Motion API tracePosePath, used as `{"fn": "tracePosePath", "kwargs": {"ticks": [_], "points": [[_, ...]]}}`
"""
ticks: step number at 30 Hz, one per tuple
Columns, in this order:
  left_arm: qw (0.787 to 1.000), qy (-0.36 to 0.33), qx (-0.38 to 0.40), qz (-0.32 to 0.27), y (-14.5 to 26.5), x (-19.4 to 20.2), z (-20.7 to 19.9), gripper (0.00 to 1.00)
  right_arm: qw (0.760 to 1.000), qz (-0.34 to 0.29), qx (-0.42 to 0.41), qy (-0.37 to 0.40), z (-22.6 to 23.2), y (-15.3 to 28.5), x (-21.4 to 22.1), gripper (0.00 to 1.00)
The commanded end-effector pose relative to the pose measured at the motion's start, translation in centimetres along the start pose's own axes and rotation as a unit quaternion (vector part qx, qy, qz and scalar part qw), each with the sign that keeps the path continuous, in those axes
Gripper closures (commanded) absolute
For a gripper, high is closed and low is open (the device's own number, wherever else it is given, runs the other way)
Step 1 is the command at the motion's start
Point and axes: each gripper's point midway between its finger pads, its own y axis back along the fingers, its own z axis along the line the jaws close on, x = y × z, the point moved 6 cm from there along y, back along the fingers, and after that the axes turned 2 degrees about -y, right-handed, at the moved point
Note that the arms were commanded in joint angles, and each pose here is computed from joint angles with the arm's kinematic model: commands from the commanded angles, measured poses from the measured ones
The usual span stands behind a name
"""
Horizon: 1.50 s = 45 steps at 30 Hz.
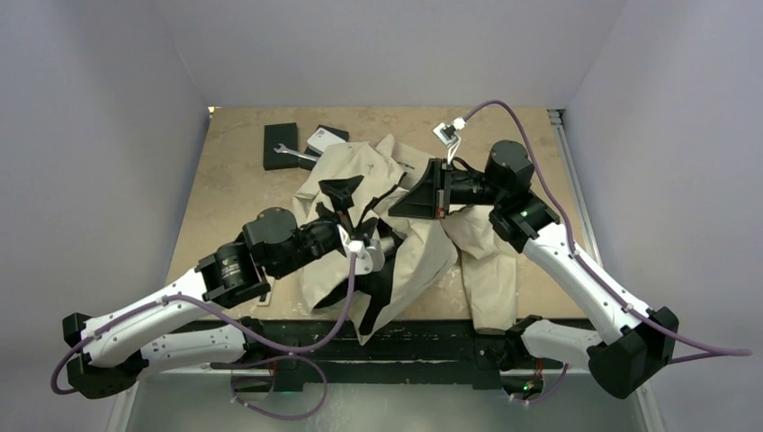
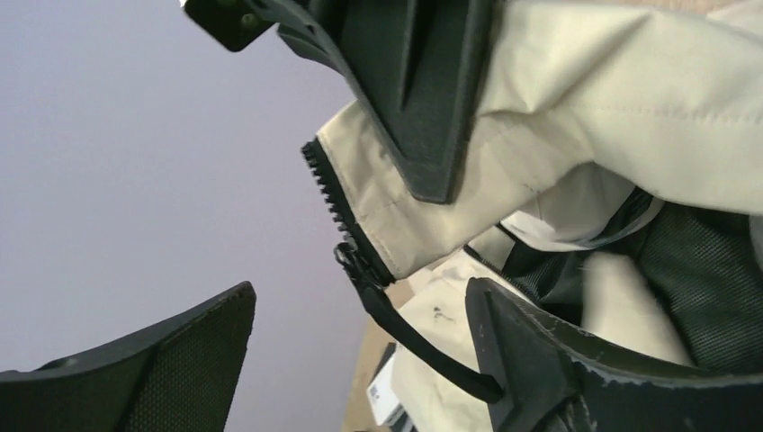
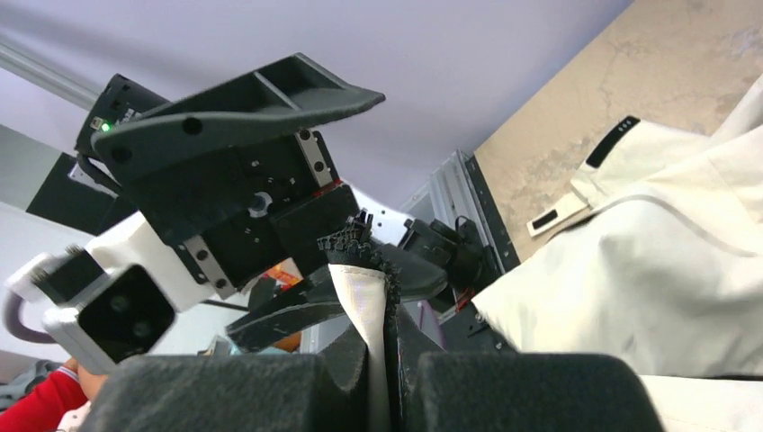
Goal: Zip up the jacket
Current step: Insert the zipper into the jacket.
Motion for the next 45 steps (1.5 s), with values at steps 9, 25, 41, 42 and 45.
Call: {"fn": "tracePosePath", "kwargs": {"ticks": [9,25,41,42,45], "points": [[0.976,0.212,0.046,0.002,1.5,0.4,-0.1,0.06,0.999,-0.005,-0.027,0.034,1.9,0.8,-0.1,1.00],[0.862,0.034,0.506,0.005,3.8,8.5,-19.4,0.01,0.974,0.061,0.219,-0.003,-11.9,3.3,9.6,1.00],[0.794,-0.038,0.598,0.103,5.8,15.8,-26.9,0.49,0.953,0.009,0.304,0.008,-16.8,4.1,6.6,1.00],[0.801,-0.042,0.587,0.108,5.5,16.0,-26.8,0.66,0.952,0.001,0.307,0.011,-17.0,4.2,6.1,1.00],[0.833,-0.037,0.534,0.136,3.8,16.2,-25.7,1.00,0.946,-0.022,0.324,0.023,-18.2,4.4,4.2,1.00]]}}
